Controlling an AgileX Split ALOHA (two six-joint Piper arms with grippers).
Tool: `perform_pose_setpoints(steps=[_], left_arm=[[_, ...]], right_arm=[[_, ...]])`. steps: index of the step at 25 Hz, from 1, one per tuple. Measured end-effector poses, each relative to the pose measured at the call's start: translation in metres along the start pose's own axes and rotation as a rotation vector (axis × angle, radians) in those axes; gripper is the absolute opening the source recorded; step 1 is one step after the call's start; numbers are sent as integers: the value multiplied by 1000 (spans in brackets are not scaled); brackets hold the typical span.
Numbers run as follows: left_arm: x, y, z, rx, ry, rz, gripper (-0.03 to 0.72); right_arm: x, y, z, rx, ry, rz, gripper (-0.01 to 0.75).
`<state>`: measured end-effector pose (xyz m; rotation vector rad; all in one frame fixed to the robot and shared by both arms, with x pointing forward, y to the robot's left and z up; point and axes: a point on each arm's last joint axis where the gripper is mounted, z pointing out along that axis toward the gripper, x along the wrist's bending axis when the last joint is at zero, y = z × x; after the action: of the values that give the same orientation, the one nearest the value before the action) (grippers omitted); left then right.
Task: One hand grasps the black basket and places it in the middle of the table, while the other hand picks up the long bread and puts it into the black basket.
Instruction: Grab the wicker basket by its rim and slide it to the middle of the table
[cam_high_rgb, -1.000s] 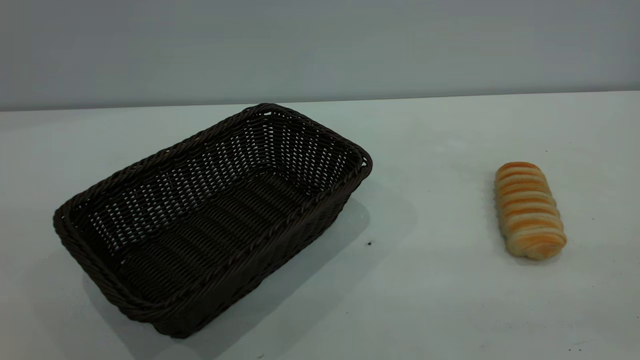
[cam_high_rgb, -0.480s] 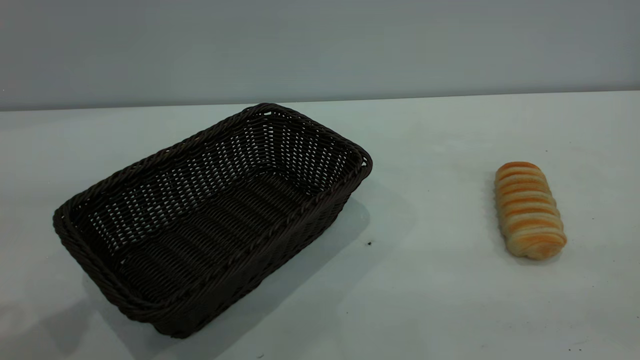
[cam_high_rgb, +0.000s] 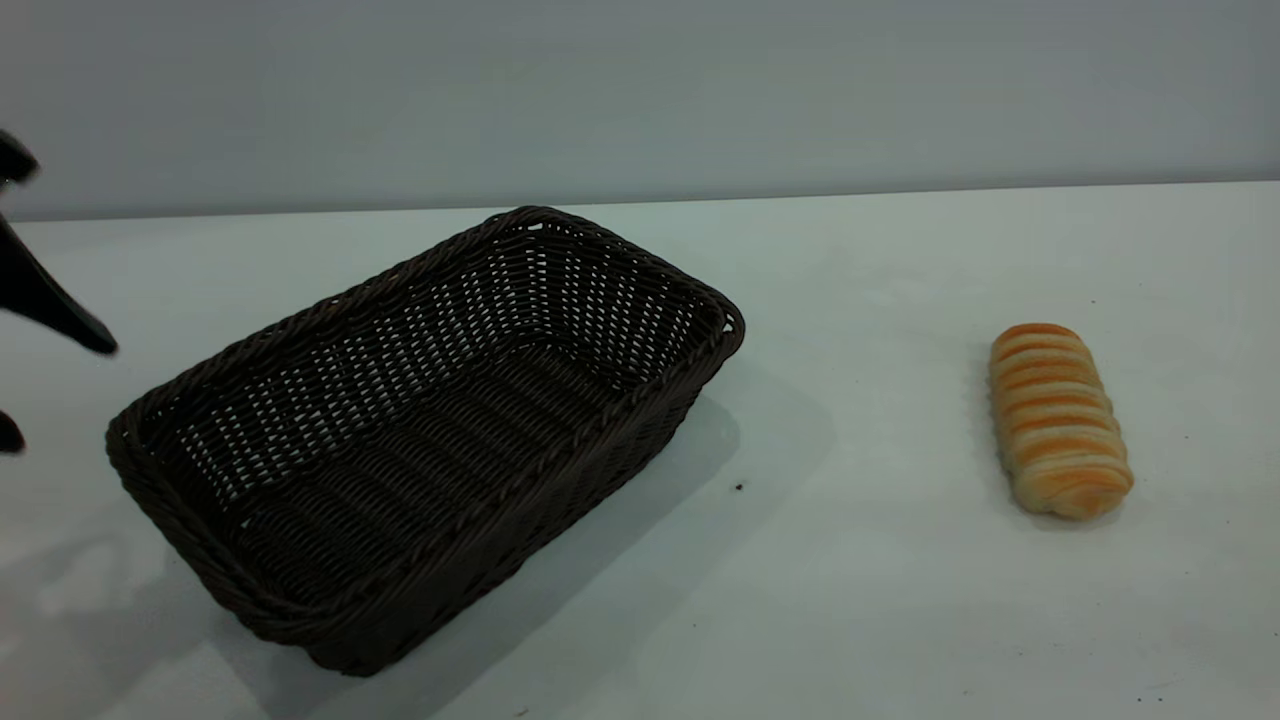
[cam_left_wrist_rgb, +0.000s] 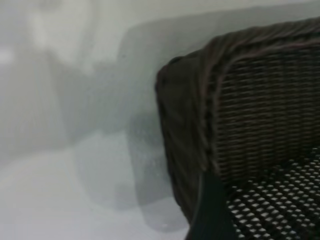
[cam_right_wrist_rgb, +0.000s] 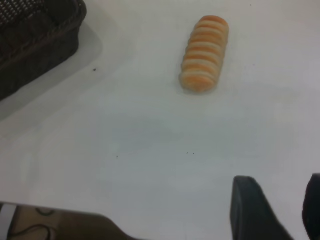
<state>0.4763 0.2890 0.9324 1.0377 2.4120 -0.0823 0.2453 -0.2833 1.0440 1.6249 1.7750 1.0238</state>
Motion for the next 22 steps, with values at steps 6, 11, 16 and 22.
perform_pose_setpoints(steps=[6, 11, 16, 22], left_arm=[[7, 0, 23, 39, 48, -4, 596], [3, -4, 37, 12, 68, 22, 594], [-4, -10, 56, 17, 94, 61, 594], [0, -8, 77, 52, 140, 54, 594]], right_arm=[[0, 0, 0, 0, 0, 0, 239], [0, 0, 0, 0, 0, 0, 239], [0, 0, 0, 0, 0, 0, 239], [0, 0, 0, -1, 0, 0, 239]])
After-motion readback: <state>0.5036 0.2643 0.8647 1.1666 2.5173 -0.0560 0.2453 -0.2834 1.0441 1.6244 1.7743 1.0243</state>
